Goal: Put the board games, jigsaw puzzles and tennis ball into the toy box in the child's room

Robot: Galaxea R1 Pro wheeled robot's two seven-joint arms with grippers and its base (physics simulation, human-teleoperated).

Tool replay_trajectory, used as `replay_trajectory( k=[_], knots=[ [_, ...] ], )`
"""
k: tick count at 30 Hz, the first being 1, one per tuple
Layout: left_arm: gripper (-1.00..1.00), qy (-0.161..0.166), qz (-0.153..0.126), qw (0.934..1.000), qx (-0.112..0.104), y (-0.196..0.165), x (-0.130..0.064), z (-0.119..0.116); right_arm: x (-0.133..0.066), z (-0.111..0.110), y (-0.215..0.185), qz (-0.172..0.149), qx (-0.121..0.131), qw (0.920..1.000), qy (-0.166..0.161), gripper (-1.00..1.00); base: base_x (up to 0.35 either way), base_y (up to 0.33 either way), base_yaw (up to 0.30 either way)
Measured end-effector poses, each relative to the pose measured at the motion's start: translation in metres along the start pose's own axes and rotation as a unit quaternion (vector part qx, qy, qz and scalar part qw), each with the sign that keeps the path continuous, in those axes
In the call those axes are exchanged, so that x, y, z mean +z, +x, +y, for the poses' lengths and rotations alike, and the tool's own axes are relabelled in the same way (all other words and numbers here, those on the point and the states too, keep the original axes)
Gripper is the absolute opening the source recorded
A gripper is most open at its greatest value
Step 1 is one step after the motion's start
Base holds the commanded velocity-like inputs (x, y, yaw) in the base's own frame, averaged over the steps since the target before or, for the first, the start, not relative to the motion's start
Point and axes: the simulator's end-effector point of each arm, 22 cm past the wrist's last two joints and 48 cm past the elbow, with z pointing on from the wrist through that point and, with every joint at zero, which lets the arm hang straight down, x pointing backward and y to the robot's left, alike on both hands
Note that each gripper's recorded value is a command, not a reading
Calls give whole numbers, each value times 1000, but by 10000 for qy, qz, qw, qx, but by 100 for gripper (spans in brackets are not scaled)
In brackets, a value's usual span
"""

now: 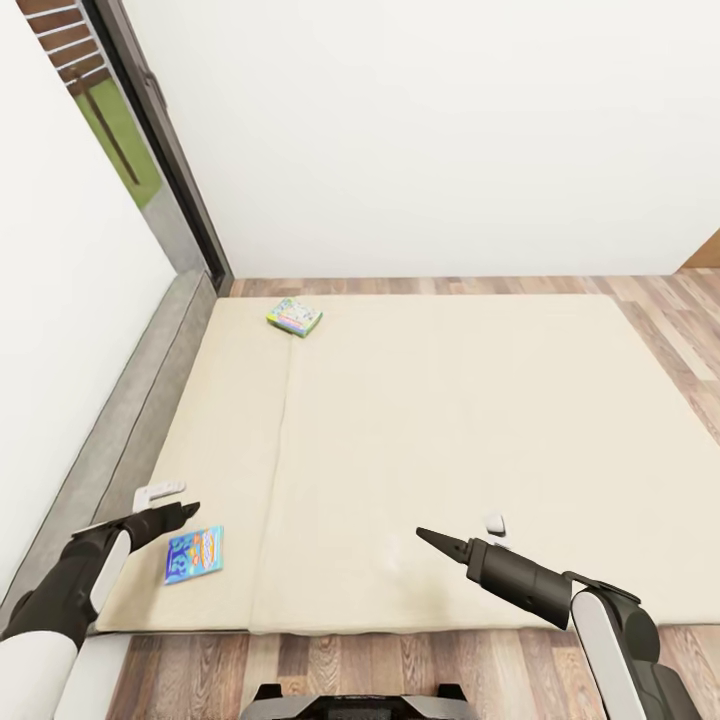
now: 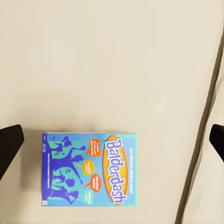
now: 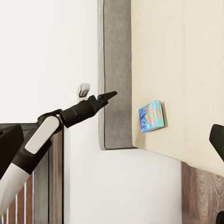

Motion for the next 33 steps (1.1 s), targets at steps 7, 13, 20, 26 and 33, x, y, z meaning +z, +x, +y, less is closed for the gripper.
replay_trajectory(
  k=[7,13,20,26,33],
  knots=[
    [100,-169,3,9999,-14,-5,5,5,0,-5,2,30,36,10000,26,100,0,0,0],
    [100,-268,63,9996,-36,-3,9,8,0,-10,3,53,69,9999,62,100,0,0,0],
    [100,-329,185,9993,-30,8,14,13,1,-15,6,78,111,9999,97,100,0,0,0],
    [100,-380,244,9990,34,14,18,16,1,-19,7,99,148,9998,125,100,0,0,0],
    [100,-415,309,9986,93,21,22,18,2,-24,9,120,193,9996,150,100,0,0,0]
  ],
)
